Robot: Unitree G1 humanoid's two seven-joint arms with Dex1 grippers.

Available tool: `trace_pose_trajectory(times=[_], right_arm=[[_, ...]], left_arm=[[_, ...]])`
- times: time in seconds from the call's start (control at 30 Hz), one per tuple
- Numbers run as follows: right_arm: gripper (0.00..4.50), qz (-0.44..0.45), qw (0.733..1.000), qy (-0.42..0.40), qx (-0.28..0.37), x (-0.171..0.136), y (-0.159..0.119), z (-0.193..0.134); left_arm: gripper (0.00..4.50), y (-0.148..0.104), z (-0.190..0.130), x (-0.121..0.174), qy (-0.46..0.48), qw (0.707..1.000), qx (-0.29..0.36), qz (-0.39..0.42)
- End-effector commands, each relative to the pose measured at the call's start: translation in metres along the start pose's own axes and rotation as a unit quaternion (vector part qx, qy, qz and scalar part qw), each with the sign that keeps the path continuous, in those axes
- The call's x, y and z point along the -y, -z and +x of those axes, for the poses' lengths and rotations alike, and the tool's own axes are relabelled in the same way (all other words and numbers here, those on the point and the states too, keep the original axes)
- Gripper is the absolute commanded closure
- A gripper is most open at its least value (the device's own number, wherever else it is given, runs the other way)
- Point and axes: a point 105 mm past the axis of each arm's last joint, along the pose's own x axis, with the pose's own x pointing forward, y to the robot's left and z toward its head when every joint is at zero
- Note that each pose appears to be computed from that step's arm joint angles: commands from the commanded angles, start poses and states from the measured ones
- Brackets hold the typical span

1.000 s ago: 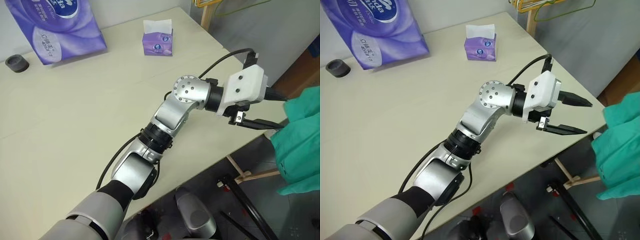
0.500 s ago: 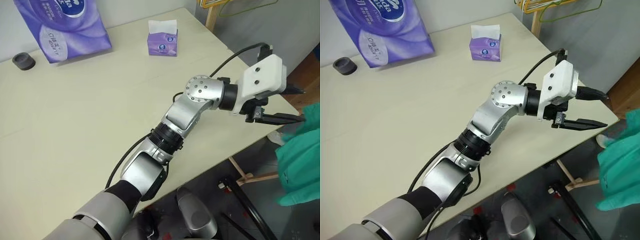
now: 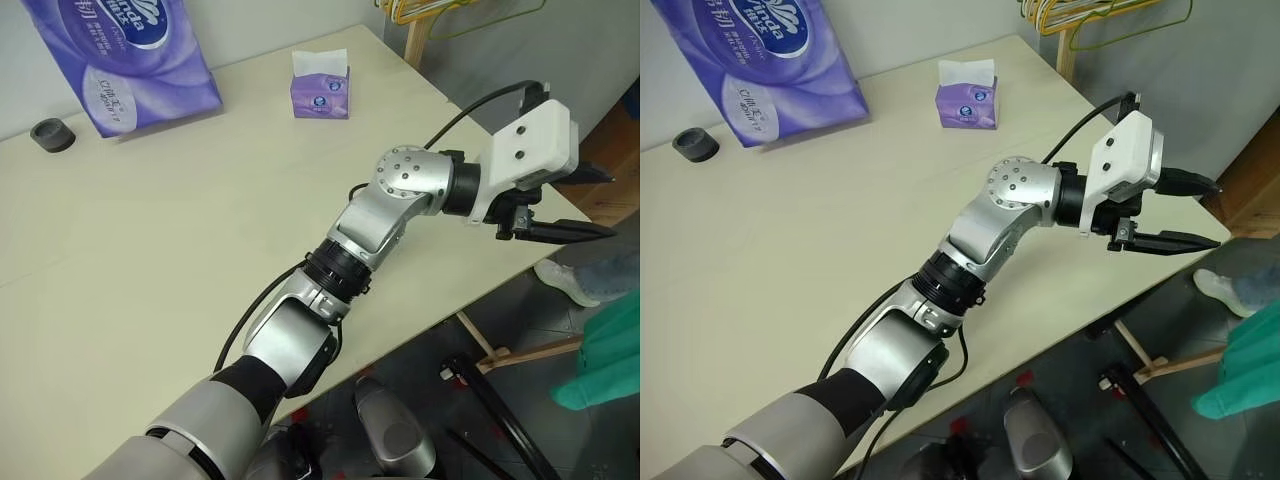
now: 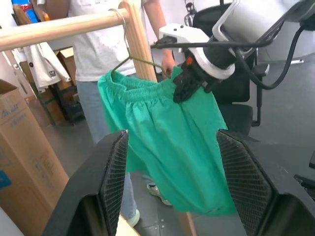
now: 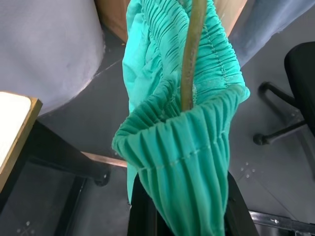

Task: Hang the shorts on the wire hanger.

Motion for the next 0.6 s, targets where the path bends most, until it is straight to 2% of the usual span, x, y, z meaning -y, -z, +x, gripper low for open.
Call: trace_pose_trajectory(times=[0.03, 0.27, 0.4, 0.6], right_arm=[[4.50, -0.007, 1.000, -0.020, 0.000, -0.010, -0.001, -0.001], [4.50, -0.008, 1.000, -0.011, 0.002, -0.010, 0.000, 0.003], [3.47, -0.012, 1.000, -0.006, 0.009, -0.013, -0.001, 0.000], [1.43, -0.011, 0.999, 0.021, 0.035, -0.017, -0.007, -0.011]], left_arm=[[1.50, -0.027, 0.016, 0.002, 0.017, 0.999, 0.041, 0.015], [1.50, -0.024, 0.014, 0.005, 0.026, 0.999, 0.037, 0.020], [1.46, -0.022, 0.013, 0.007, 0.032, 0.999, 0.034, 0.023], [1.46, -0.021, 0.012, 0.011, 0.044, 0.998, 0.031, 0.029]])
